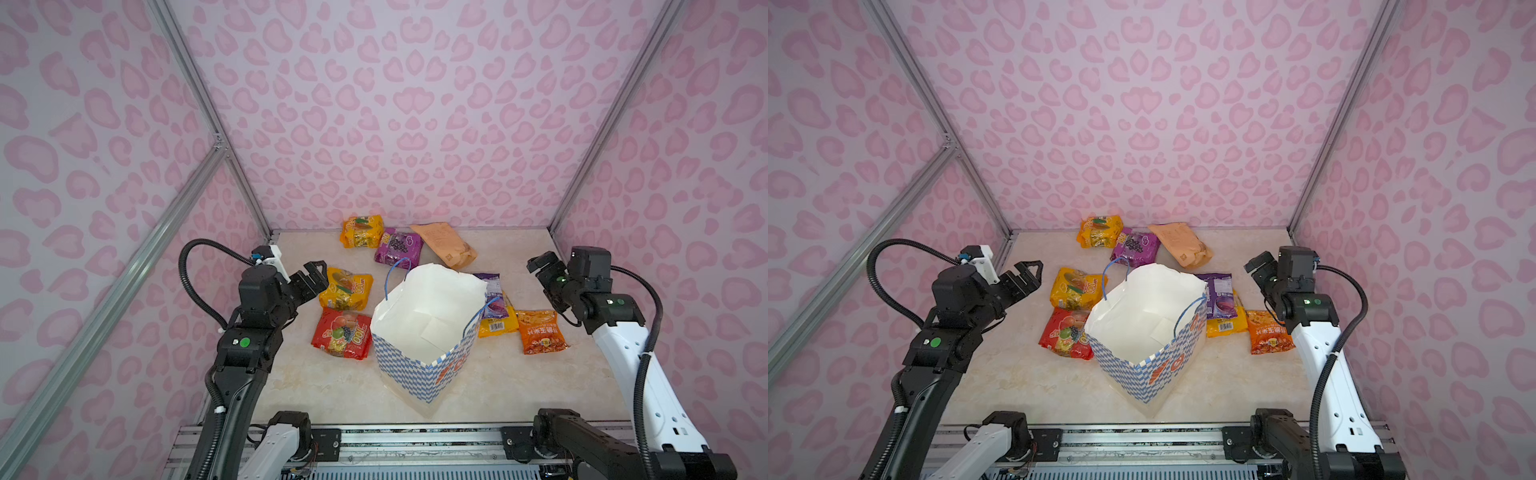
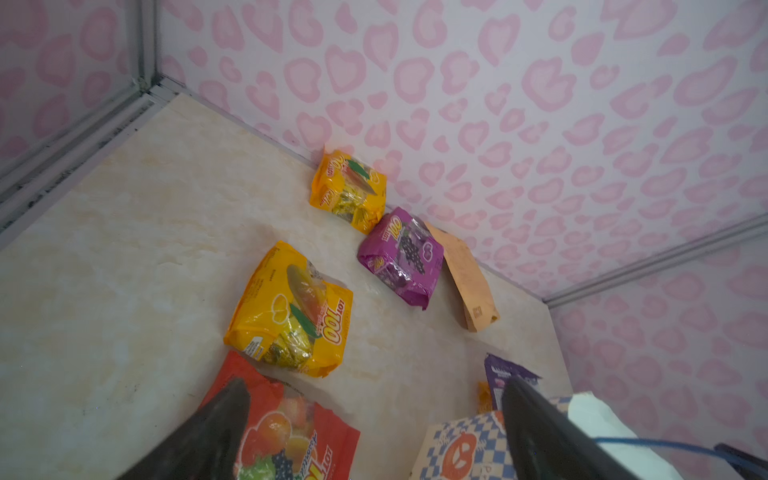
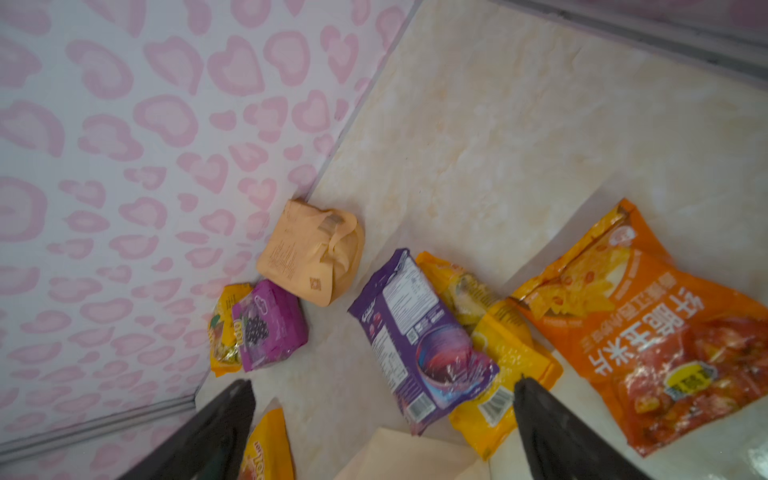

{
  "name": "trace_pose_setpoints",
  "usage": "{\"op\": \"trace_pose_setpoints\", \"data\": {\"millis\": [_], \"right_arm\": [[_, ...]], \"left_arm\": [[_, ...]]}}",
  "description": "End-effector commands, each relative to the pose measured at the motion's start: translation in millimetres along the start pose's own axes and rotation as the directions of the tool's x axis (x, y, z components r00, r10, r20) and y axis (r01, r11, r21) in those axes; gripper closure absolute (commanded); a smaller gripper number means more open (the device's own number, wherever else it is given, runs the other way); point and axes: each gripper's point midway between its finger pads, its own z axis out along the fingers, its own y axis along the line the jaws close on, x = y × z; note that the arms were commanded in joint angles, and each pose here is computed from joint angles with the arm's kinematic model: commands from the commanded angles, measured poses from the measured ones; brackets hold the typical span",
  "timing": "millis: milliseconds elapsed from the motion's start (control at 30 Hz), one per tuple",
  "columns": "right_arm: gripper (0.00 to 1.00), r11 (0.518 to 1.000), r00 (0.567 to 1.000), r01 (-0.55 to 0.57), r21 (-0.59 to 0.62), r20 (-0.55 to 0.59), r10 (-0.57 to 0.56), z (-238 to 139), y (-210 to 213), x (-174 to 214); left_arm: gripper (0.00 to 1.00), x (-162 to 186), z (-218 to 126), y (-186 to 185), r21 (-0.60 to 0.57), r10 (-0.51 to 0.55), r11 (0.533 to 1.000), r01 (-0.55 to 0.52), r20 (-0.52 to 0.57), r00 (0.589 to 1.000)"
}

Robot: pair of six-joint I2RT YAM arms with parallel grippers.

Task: Place the snacks into the paper bag
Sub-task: 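Grasp the checkered paper bag rim with the right gripper while left hovers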

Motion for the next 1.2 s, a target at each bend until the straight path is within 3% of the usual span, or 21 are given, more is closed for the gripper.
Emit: {"op": "trace_pose_setpoints", "data": {"millis": [0,100,167,233,400,500,700,1000,1167], "right_arm": [[0.0,0.991,0.995,-0.016,0.135,-0.091,0.028,-17.3,-12.3,33.2],[0.0,0.992,0.988,0.049,0.118,-0.155,-0.03,-34.5,14.6,55.2],[0.0,0.988,0.983,0.094,0.121,-0.167,-0.073,-46.3,29.1,65.2],[0.01,0.988,0.981,0.101,0.114,-0.175,-0.08,-59.9,43.6,70.4],[0.18,0.977,0.961,0.171,0.13,-0.242,-0.136,-64.7,56.0,99.3],[0.22,0.95,0.943,0.238,0.204,-0.285,-0.175,-63.6,46.7,113.7],[0.29,0.931,0.922,0.276,0.239,-0.34,-0.186,-53.0,31.2,135.3],[0.6,0.916,0.908,0.307,0.258,-0.366,-0.201,-33.9,21.0,149.5],[0.7,0.915,0.908,0.311,0.256,-0.364,-0.207,-32.4,22.0,149.3]], "left_arm": [[0.02,34.5,-10.0,-20.7,0.099,0.126,0.989,-0.11,-0.172,0.977],[0.02,49.2,-25.5,-50.4,0.266,0.207,0.952,-0.149,-0.206,0.956],[0.03,52.9,-31.1,-52.9,0.293,0.232,0.941,-0.17,-0.191,0.954],[0.03,54.6,-31.8,-44.7,0.263,0.246,0.945,-0.195,-0.173,0.954],[0.03,60.7,-31.9,-30.1,0.217,0.269,0.948,-0.231,-0.162,0.949],[0.03,64.0,-33.2,-24.7,0.202,0.274,0.949,-0.24,-0.158,0.949],[0.03,66.8,-36.6,-12.7,0.16,0.282,0.952,-0.261,-0.127,0.951],[0.03,70.9,-33.9,-3.1,0.13,0.277,0.956,-0.262,-0.12,0.953],[0.03,71.0,-33.1,1.9,0.108,0.277,0.958,-0.265,-0.109,0.955]]}}
